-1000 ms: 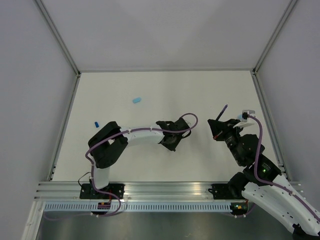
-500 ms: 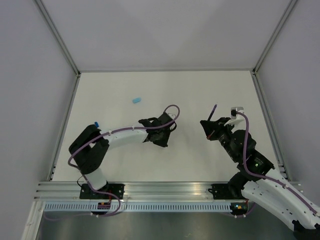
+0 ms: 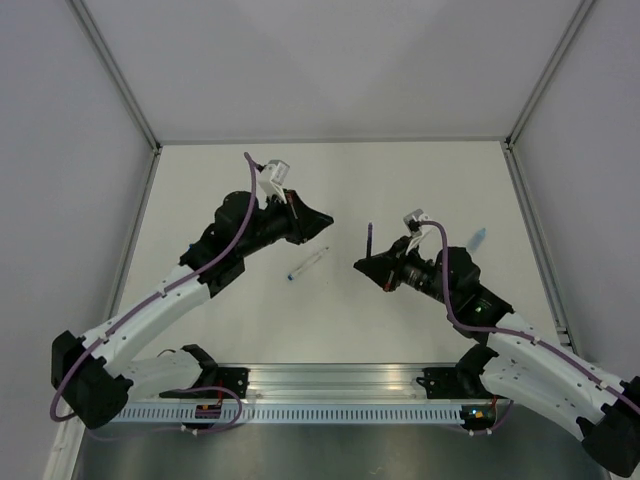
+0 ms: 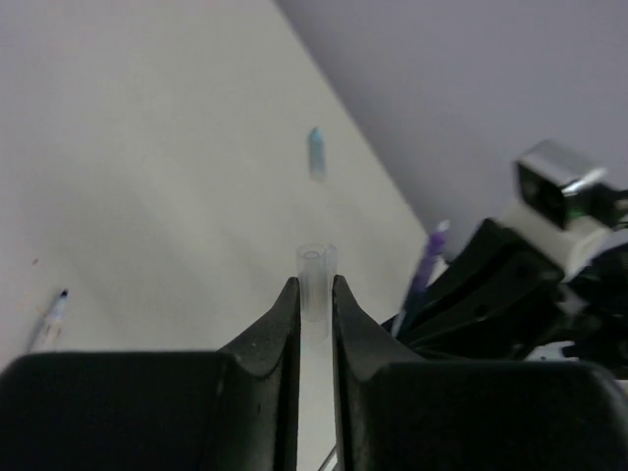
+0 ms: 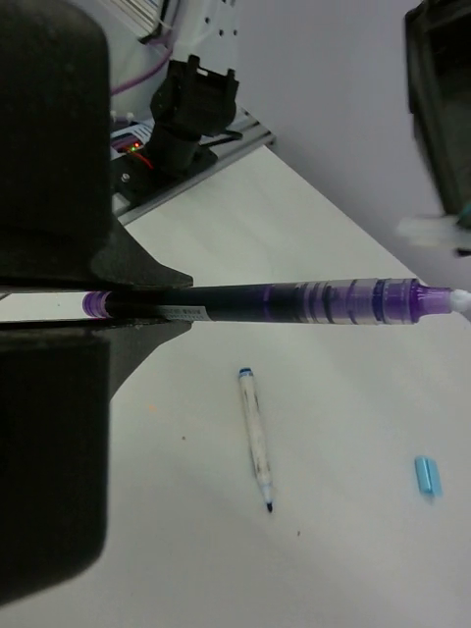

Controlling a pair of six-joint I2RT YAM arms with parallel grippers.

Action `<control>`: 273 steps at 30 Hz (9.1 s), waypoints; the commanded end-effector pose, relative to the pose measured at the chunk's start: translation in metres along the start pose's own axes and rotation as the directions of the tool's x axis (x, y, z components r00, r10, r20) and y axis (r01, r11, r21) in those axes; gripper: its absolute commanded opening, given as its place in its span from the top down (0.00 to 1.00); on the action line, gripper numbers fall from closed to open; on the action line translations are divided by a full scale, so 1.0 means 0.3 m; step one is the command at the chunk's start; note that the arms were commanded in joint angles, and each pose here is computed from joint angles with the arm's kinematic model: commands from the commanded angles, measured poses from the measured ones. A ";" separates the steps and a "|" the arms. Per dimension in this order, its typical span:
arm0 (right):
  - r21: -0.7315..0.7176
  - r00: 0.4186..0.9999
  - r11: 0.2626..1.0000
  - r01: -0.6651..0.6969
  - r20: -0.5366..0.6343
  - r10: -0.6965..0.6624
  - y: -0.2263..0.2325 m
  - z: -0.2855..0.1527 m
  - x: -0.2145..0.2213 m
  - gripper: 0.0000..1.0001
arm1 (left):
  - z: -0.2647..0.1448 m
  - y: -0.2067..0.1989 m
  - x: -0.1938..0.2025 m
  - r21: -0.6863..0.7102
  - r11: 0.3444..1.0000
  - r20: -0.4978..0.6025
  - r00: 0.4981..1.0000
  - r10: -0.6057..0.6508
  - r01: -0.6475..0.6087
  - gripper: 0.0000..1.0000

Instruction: Insert the pens into the pen caps

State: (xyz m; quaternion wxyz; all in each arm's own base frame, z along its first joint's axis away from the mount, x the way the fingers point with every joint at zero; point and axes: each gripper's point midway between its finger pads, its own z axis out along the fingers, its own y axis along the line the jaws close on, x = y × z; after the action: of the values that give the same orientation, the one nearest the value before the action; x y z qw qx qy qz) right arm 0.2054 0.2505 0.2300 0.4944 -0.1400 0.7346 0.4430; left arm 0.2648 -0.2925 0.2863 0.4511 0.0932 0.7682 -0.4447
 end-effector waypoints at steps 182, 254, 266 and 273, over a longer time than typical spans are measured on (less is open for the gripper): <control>0.028 0.896 0.929 0.368 0.258 -0.362 0.254 0.146 -0.595 1.00 | -0.052 -0.109 0.409 0.342 0.928 -0.244 0.968 -0.064 0.148 0.98; 0.792 0.782 0.573 0.212 -0.489 0.387 -0.731 0.160 0.409 0.71 | -0.233 0.342 0.189 -0.435 0.894 0.081 0.984 0.157 -0.107 0.02; 0.770 0.807 0.579 0.268 -0.508 0.301 -0.655 0.136 0.207 0.64 | -0.216 0.335 0.201 -0.417 0.896 0.040 0.981 0.187 -0.154 0.01; 0.727 0.896 0.662 0.182 -0.401 0.193 -0.521 0.105 0.013 0.61 | -0.150 0.401 0.300 -0.454 0.842 -0.214 0.953 0.213 -0.290 0.04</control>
State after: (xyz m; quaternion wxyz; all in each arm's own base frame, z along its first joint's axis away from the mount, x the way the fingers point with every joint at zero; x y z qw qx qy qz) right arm 0.3266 0.1908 0.1080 0.2861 -0.0161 0.9574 0.0348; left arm 0.2492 -0.2061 0.1601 0.4800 0.0622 0.8519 -0.2001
